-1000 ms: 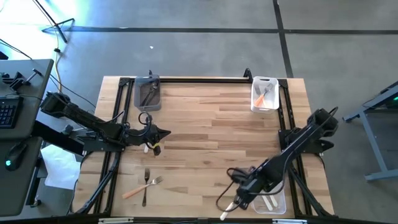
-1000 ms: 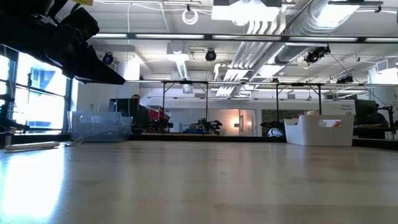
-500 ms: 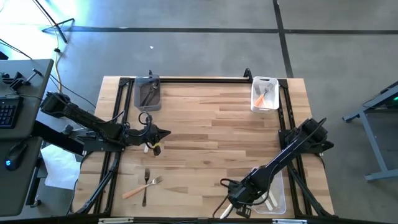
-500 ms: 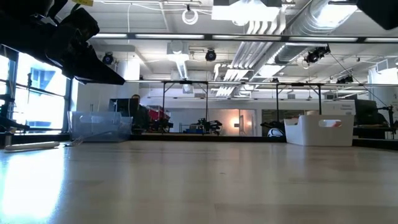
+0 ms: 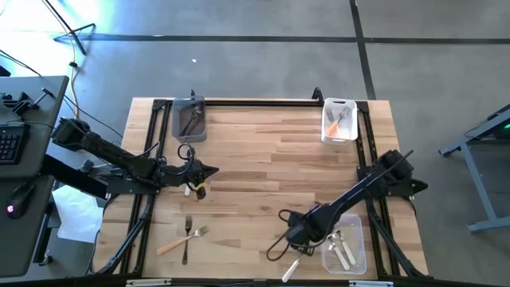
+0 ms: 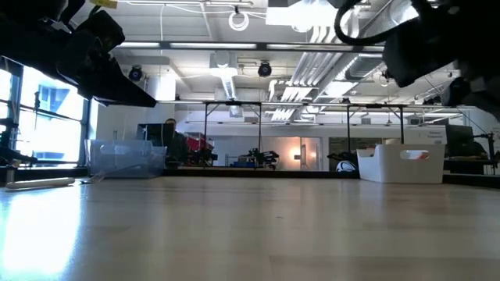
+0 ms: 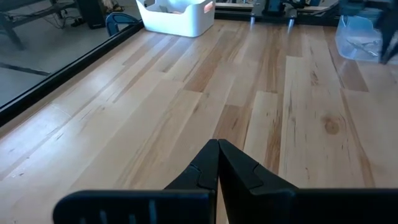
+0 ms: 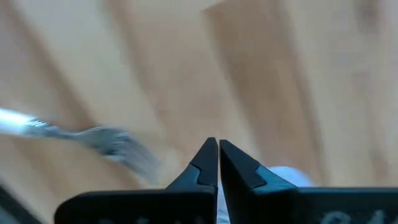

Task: Sort silverware by color (type)
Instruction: Put the bottom white fork into the transparent bin

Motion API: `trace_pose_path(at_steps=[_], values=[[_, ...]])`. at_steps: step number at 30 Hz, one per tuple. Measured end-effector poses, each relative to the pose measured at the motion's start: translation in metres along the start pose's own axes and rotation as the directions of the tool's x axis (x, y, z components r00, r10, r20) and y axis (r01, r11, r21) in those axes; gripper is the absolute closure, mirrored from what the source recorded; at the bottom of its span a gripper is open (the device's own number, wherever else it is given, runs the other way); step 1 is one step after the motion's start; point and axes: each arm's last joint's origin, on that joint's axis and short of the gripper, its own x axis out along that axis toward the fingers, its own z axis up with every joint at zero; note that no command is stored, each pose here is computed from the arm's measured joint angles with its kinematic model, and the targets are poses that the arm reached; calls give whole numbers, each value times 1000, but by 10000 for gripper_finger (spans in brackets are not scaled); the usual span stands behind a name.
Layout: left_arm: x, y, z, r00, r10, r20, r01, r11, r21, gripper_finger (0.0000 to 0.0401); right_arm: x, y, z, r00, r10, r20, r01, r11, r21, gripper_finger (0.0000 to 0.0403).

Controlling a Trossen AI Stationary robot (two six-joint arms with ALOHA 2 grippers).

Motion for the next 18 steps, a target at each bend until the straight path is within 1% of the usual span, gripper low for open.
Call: trace_pose_path(at_steps=[3,6,8,10,14,18], values=[[0,0,0,1000,0,0,0,1000,0,401,-13,-3,4,999,-40,21,40,999,-4,403],[0,0,0,1000,0,0,0,1000,0,401,-31,2,8,998,-43,42,44,999,-25,403],[0,0,0,1000,0,-1,0,1000,1,401,-40,8,10,998,-10,65,14,998,-68,403],[0,0,0,1000,1,-2,-1,1000,2,401,-44,16,10,995,45,86,-33,990,-134,403],[0,0,0,1000,-13,-6,13,1000,2,401,-35,30,6,990,131,47,-118,969,-218,403],[0,-1,0,1000,-20,-7,20,1000,3,401,-21,39,-2,991,130,-22,-132,956,-262,403]])
